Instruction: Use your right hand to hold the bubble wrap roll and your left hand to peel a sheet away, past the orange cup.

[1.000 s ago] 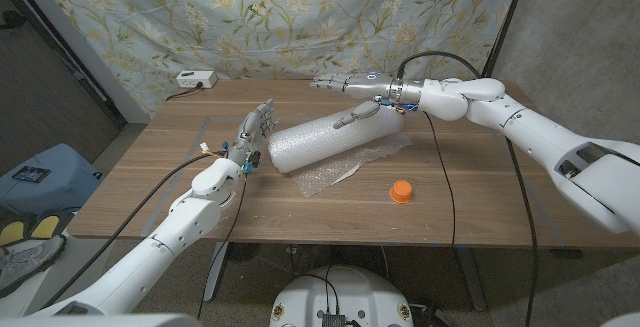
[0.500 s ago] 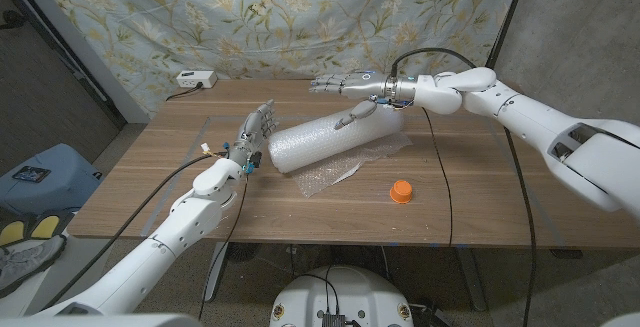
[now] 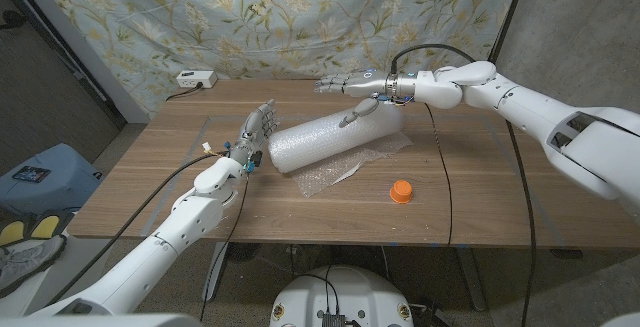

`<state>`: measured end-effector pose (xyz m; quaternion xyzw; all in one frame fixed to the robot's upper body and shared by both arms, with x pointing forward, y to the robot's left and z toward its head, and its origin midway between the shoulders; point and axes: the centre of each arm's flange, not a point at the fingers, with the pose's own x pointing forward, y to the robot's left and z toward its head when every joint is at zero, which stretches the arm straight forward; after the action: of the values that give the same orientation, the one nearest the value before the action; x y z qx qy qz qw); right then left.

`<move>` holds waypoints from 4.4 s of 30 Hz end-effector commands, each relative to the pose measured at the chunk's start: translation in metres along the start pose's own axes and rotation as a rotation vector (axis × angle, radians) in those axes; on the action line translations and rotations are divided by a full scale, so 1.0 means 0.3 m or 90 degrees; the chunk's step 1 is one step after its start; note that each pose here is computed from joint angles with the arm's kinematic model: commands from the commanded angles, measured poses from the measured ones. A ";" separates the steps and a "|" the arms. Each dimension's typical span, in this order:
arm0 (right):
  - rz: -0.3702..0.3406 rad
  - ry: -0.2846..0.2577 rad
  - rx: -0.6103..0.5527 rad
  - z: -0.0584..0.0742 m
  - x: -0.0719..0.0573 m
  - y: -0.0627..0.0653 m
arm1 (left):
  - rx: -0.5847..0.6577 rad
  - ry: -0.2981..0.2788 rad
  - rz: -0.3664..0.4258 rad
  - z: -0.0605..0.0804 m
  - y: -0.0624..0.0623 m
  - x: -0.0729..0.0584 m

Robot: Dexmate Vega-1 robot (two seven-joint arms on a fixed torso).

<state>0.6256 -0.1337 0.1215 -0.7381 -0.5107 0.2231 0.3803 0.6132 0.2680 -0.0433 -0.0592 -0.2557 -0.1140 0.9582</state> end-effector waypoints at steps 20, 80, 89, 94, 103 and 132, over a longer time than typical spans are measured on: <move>0.089 0.011 0.014 0.025 0.056 0.044 | -0.002 -0.010 0.000 0.008 0.024 -0.024; 0.207 -0.002 0.020 0.048 0.072 0.209 | -0.025 -0.010 0.007 -0.018 0.015 -0.009; 0.228 -0.015 0.012 0.057 0.084 0.229 | -0.033 -0.010 0.008 -0.025 0.016 -0.008; 0.233 -0.018 0.008 0.055 0.086 0.235 | -0.034 -0.011 0.008 -0.026 0.009 -0.003; 0.236 -0.023 0.004 0.052 0.086 0.246 | -0.039 -0.010 0.009 -0.037 -0.008 0.005; 0.198 -0.050 -0.041 0.088 0.127 0.200 | -0.057 -0.021 0.010 -0.062 -0.016 0.006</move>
<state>0.6635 -0.1086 0.0602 -0.8131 -0.3930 0.2971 0.3100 0.6210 0.2602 -0.0562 -0.0999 -0.2625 -0.1143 0.9529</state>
